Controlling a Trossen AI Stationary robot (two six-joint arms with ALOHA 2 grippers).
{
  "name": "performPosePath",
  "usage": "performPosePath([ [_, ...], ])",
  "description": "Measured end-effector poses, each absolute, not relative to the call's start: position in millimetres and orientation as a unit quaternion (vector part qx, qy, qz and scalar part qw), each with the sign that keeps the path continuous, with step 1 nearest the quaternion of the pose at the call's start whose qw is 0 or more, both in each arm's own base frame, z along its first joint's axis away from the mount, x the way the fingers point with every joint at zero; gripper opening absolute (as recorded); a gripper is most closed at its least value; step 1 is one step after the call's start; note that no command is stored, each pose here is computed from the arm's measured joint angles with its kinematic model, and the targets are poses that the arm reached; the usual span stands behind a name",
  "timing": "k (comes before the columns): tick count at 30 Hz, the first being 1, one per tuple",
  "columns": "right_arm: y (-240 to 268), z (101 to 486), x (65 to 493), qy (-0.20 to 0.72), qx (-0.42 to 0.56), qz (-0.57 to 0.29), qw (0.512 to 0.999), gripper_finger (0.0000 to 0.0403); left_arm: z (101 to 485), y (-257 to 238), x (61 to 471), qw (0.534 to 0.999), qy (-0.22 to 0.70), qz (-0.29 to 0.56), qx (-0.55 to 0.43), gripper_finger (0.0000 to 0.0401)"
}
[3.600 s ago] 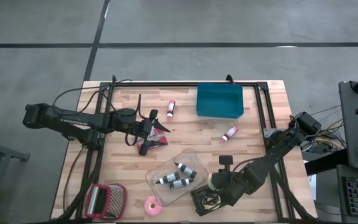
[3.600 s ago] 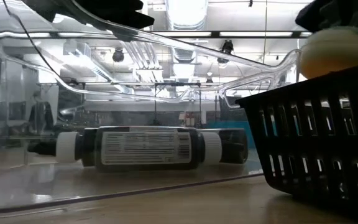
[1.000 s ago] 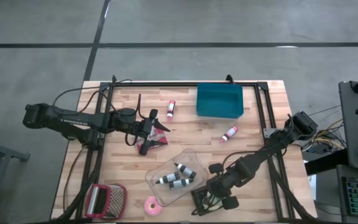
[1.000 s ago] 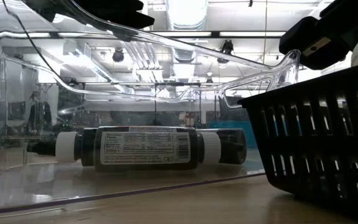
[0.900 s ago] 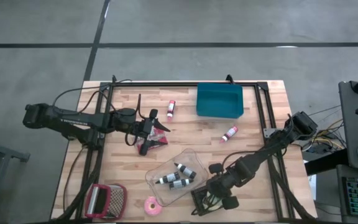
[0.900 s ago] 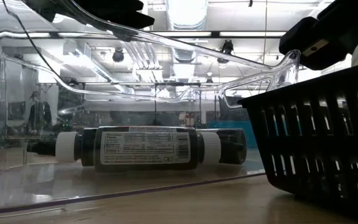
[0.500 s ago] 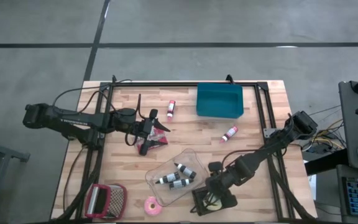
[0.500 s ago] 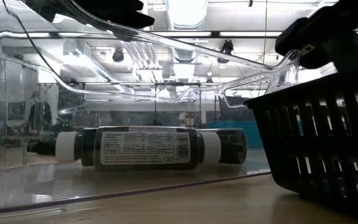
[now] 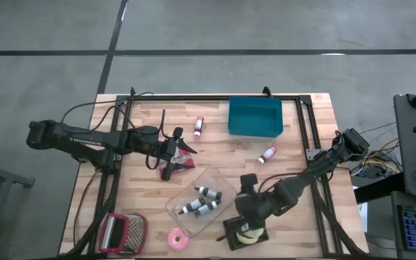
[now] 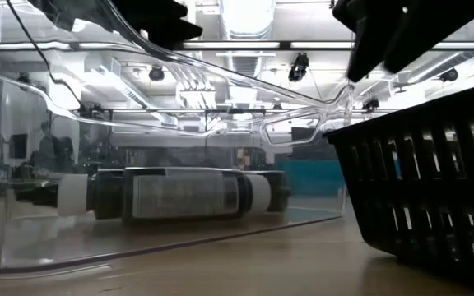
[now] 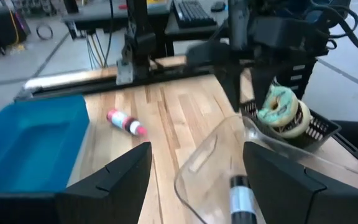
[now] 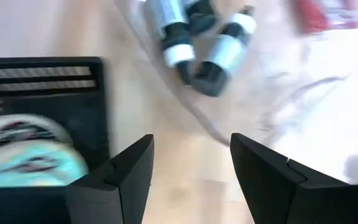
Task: Pick & Place Food Item
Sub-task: Put the right pink food coloring bottle into the transparent bin
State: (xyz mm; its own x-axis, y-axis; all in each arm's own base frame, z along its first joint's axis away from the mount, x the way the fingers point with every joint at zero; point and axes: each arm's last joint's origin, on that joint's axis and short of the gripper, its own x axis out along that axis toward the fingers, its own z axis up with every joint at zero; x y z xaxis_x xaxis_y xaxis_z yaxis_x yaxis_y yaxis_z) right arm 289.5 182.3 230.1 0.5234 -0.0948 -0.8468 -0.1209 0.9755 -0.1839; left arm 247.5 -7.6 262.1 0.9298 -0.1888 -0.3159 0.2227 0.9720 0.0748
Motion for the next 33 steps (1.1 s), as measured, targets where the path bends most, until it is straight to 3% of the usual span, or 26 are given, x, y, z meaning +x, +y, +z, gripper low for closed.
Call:
performPosePath([
  [9,177,225,277,0.481,-0.176,-0.086,0.855,0.0210,265,-14,227,0.966,0.238,-0.103,-0.003,0.0259],
  [19,170,234,270,0.462,-0.201,-0.107,0.857,0.0210,278,-33,220,0.959,0.254,-0.124,-0.018,0.0259],
  [24,147,233,254,0.487,-0.211,-0.137,0.836,0.0210,276,-31,221,0.960,0.260,-0.097,-0.022,0.0259],
  [33,90,218,220,0.551,-0.163,-0.113,0.811,0.0210,273,-31,221,0.960,0.264,-0.094,-0.021,0.0259],
])
